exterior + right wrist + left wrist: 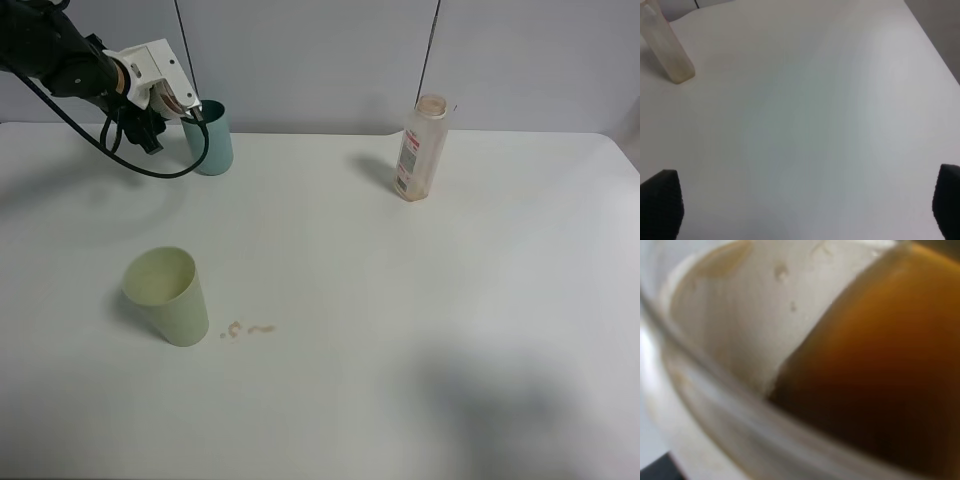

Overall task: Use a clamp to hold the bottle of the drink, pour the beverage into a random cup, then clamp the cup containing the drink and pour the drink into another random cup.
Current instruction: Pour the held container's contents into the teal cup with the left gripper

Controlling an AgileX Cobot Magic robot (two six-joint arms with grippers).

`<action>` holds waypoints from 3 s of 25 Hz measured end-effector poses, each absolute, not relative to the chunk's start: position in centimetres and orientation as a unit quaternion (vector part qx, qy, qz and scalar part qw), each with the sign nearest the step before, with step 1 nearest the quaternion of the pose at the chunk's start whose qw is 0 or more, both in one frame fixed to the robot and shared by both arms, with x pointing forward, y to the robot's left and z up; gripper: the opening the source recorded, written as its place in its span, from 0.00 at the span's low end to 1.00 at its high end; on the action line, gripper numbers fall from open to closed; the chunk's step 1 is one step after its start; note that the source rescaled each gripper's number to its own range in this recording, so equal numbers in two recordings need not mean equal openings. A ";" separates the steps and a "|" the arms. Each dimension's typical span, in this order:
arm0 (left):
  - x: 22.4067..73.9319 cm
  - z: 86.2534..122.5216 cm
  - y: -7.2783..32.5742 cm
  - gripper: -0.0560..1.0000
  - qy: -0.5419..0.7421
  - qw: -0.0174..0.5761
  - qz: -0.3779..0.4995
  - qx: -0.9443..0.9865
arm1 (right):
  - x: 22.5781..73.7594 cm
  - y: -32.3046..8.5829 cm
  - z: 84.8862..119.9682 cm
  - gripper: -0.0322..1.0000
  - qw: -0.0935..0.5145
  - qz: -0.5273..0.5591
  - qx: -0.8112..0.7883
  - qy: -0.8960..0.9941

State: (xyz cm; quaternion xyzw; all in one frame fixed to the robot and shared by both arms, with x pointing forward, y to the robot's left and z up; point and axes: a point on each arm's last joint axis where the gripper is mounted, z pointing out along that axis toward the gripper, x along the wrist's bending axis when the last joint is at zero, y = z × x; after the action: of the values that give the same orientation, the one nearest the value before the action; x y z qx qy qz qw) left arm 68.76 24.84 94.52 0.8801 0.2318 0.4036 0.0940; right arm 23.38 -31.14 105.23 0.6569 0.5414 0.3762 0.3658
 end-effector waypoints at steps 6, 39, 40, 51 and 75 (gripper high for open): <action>68.7 94.5 24.9 0.07 0.229 0.088 0.403 0.882 | 23.4 -31.1 105.2 1.00 0.366 0.376 0.657 0.541; 69.0 94.9 25.1 0.07 0.220 0.068 0.408 0.884 | 23.4 -31.1 105.2 1.00 0.366 0.376 0.657 0.541; 69.0 94.9 25.1 0.07 0.220 0.068 0.408 0.884 | 23.4 -31.1 105.2 1.00 0.366 0.376 0.657 0.541; 69.3 95.4 25.2 0.06 0.215 0.059 0.415 0.882 | 23.4 -31.1 105.2 1.00 0.366 0.376 0.657 0.541; 69.5 95.9 24.6 0.06 0.189 0.038 0.423 0.885 | 23.4 -31.1 105.2 1.00 0.366 0.376 0.657 0.541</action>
State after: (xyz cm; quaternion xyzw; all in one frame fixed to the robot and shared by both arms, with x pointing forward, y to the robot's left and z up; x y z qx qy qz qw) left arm 69.47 24.55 95.88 0.8854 0.1891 0.4228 0.0384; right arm 23.38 -31.14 105.23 0.6569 0.5414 0.3762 0.3658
